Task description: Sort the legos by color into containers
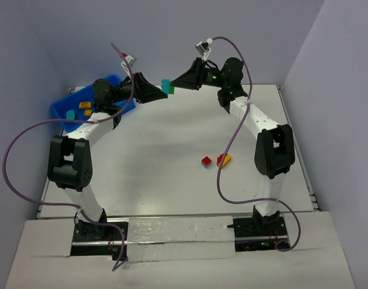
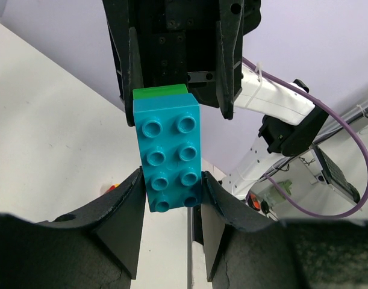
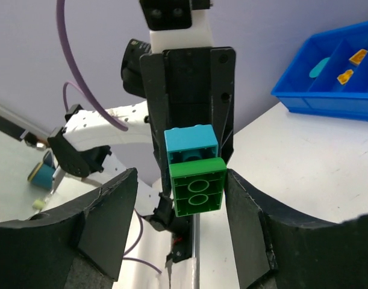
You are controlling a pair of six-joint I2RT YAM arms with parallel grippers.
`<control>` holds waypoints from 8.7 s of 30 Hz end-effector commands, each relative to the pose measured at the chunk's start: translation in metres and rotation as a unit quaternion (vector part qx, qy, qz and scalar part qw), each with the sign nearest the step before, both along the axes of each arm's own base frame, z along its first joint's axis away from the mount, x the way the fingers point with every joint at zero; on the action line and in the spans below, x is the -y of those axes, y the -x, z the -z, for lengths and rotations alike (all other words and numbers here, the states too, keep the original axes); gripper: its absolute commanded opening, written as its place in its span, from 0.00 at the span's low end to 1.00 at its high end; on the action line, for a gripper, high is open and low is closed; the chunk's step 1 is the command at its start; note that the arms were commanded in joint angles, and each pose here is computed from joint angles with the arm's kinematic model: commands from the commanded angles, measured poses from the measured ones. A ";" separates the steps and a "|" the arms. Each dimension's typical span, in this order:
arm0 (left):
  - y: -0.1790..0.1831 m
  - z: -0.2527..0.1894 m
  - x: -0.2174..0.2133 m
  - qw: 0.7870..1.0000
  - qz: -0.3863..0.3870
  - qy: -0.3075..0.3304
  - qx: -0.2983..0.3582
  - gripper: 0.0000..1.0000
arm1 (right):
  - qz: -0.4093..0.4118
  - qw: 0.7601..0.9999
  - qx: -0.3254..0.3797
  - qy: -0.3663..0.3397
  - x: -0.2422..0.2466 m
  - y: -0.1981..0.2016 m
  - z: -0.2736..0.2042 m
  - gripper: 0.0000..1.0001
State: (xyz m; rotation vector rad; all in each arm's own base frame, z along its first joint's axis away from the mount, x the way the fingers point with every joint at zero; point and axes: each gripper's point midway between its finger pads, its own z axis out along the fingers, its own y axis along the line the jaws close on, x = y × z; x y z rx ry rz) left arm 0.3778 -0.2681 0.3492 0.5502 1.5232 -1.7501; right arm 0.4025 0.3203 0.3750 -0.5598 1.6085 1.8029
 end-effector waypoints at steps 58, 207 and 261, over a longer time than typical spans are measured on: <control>-0.108 0.107 -0.414 0.734 -0.574 -0.320 -0.170 0.00 | 0.128 0.970 0.076 0.194 0.029 -0.027 0.062 0.00; -0.195 0.153 -0.349 0.776 -0.492 -0.369 -0.141 0.00 | 0.359 0.867 0.050 0.340 0.125 -0.082 0.119 0.98; -0.173 0.067 -0.254 0.806 -0.446 -0.390 0.006 0.81 | -0.021 0.760 0.040 0.648 0.231 0.094 0.239 0.83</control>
